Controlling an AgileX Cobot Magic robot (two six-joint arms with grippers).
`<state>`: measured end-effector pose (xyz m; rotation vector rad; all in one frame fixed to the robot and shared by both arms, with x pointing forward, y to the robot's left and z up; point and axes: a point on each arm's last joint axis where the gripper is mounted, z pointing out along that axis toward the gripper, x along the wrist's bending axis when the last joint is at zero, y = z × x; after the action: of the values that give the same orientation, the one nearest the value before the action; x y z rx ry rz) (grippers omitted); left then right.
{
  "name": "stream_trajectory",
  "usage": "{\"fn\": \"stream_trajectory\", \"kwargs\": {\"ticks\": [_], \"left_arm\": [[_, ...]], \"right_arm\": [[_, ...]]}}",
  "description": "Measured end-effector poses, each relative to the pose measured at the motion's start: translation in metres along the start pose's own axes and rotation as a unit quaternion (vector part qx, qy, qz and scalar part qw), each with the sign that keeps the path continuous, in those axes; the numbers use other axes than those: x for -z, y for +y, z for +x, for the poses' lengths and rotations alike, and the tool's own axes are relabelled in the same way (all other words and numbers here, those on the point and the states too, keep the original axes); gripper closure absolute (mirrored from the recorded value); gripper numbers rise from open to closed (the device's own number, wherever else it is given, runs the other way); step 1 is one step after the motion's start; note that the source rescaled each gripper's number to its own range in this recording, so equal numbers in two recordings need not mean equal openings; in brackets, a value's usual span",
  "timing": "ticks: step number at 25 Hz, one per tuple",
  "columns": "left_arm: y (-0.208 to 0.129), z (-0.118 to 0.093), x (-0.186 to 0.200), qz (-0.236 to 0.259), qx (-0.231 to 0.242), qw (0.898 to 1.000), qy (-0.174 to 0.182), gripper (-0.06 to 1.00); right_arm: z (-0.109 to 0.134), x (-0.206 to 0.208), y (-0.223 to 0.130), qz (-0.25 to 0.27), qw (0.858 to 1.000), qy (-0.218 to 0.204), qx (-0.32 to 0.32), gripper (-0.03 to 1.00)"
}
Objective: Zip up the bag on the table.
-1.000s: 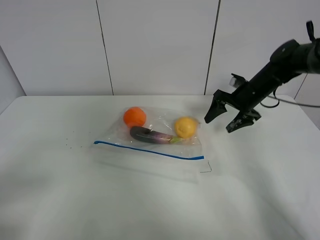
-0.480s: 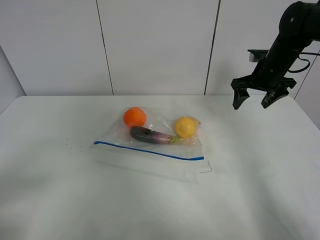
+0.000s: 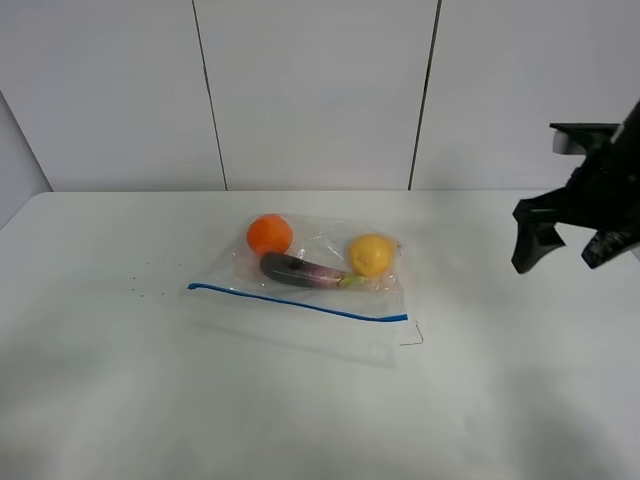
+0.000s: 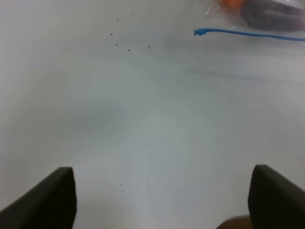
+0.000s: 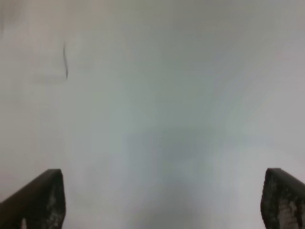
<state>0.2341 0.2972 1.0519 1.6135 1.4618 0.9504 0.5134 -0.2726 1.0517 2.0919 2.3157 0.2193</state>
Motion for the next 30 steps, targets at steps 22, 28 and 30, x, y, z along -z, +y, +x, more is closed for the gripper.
{"fn": "stream_trajectory", "kwargs": {"ticks": [22,28,30], "left_arm": [[0.000,0.000,0.000,0.000,0.000,1.000,0.000,-0.06],[0.000,0.000,0.000,0.000,0.000,1.000,0.000,-0.06],[0.000,0.000,0.000,0.000,0.000,1.000,0.000,-0.06]], "right_arm": [[0.010,0.030,-0.252,-0.412,0.911,-0.015,0.028,0.03],[0.010,0.032,-0.264,-0.447,0.894,-0.016,0.031,0.03],[0.010,0.032,-0.264,-0.448,0.894,-0.015,0.031,0.03]]}}
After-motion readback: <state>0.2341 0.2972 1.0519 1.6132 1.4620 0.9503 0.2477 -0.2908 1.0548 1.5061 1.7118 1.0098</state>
